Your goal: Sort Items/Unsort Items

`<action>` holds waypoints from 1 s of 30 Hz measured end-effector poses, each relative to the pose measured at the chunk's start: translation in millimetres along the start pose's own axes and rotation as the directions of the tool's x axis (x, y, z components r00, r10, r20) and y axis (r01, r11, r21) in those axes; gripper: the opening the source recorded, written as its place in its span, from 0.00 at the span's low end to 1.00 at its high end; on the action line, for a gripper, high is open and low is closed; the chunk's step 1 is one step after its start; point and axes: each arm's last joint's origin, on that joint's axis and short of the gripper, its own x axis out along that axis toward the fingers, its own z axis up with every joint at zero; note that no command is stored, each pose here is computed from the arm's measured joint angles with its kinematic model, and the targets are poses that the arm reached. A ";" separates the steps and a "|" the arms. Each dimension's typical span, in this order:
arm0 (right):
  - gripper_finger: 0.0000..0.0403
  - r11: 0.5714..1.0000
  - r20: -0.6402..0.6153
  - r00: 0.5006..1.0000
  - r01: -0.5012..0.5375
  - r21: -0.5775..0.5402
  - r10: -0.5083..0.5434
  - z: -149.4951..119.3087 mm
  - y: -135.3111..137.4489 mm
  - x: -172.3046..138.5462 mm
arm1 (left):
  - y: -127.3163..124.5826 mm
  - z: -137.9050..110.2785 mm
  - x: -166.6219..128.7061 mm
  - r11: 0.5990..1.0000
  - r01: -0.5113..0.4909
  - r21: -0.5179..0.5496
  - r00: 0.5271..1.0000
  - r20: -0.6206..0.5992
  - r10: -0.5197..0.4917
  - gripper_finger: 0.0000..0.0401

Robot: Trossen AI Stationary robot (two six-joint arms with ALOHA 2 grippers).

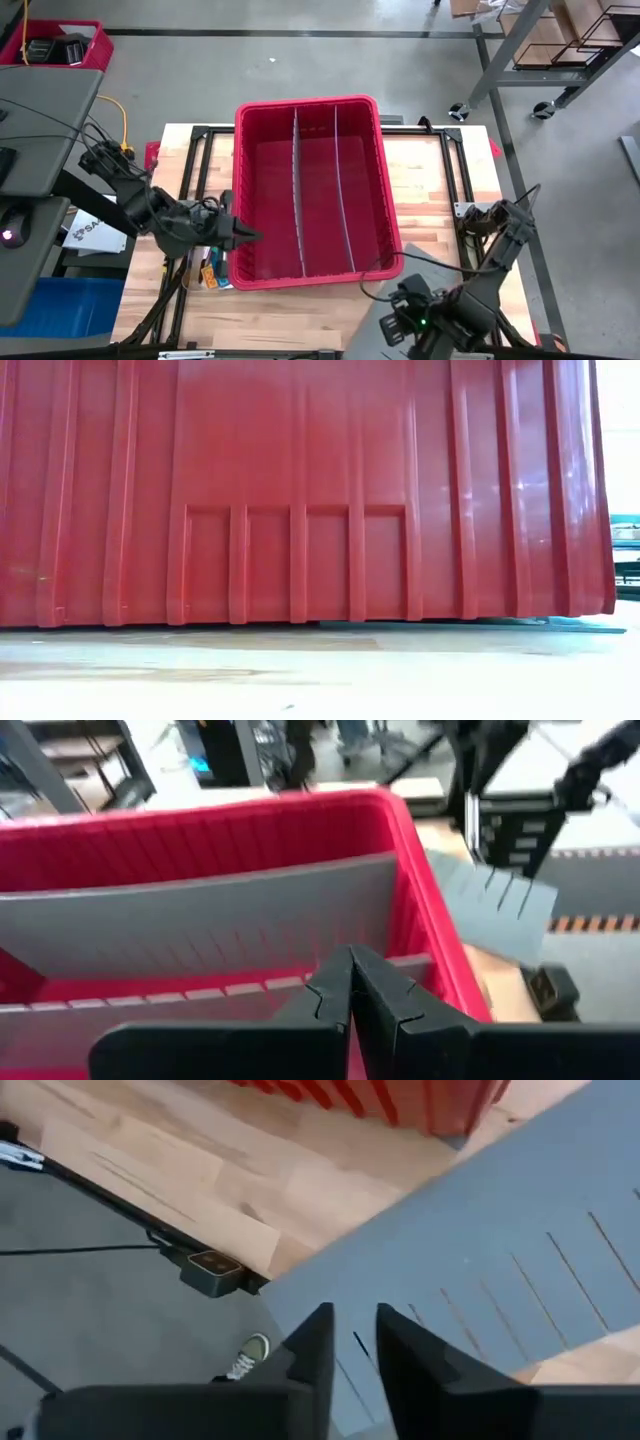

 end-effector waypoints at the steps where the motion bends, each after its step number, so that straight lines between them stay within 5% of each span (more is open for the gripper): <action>1: 0.22 1.000 0.000 1.000 0.013 0.000 -0.013 2.3 -0.1 0.6 | -2.8 -7.3 3.2 1.000 0.008 -0.003 1.000 -0.014 -0.008 0.00; 8: 0.40 0.989 -0.152 0.978 0.136 -0.065 -0.145 -6.5 -8.3 0.9 | -40.3 -72.2 29.3 0.951 0.183 -0.249 0.983 0.021 -0.184 0.00; 12: 0.41 0.991 -0.268 0.954 0.129 -0.038 -0.135 -50.1 -11.9 7.5 | -59.6 -98.4 37.1 0.862 0.336 -0.379 0.942 0.139 -0.306 0.00; 16: 0.41 0.990 -0.312 0.940 0.136 -0.036 -0.141 -108.2 -25.7 23.5 | -70.7 -108.1 51.5 0.821 0.345 -0.455 0.938 0.125 -0.324 0.00; 23: 0.41 0.995 -0.372 0.923 0.088 -0.045 -0.099 -182.8 -35.1 78.7 | -103.8 -90.0 101.2 0.826 0.390 -0.406 0.909 0.027 -0.415 0.00; 30: 0.41 0.998 -0.378 0.925 -0.060 -0.021 0.048 -210.1 -23.9 125.5 | -128.4 -54.9 132.1 0.880 0.421 -0.217 0.892 -0.074 -0.445 0.00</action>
